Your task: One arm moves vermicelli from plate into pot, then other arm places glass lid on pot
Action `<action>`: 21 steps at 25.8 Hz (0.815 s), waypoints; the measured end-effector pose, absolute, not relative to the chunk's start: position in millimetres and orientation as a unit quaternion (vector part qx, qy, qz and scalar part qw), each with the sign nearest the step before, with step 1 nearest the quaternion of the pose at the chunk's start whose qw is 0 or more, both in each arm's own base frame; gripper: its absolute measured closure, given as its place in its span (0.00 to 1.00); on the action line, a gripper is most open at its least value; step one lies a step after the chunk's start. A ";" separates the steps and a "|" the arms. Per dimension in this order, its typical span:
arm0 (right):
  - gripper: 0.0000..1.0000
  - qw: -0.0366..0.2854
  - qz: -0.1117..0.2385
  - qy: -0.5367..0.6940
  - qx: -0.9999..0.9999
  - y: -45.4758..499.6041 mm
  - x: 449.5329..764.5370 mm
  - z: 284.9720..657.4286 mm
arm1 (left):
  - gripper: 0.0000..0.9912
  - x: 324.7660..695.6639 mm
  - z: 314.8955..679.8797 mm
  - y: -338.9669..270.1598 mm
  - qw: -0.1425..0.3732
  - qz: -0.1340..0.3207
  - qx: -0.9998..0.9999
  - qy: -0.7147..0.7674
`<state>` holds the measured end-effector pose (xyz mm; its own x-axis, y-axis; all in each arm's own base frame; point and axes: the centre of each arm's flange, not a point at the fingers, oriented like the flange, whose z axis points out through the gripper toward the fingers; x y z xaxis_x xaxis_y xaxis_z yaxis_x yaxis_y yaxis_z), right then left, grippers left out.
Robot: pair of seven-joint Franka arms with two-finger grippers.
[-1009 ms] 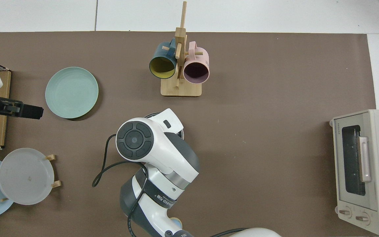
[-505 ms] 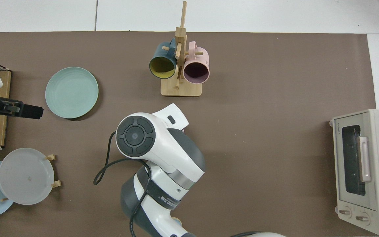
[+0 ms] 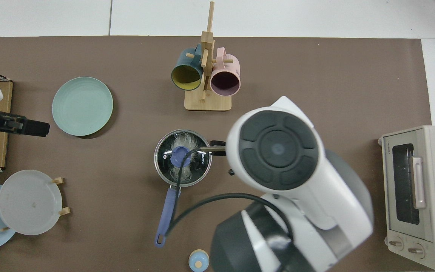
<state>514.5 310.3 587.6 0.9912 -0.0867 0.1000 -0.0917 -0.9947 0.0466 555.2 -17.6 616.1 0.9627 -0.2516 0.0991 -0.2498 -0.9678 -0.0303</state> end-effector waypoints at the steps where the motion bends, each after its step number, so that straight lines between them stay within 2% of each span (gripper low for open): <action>1: 0.01 0.027 0.048 -0.041 0.998 294.7 514.6 591.0 | 0.00 555.2 616.1 -17.6 0.009 -0.051 -0.991 0.127; 12: 0.01 0.043 0.024 -0.016 0.999 138.6 526.6 608.6 | 0.00 555.2 616.1 -17.6 0.009 -0.051 -0.991 0.127; 21: 0.01 0.027 0.010 -0.042 0.999 61.3 536.2 605.6 | 0.00 555.2 616.1 -17.6 0.009 -0.051 -0.991 0.127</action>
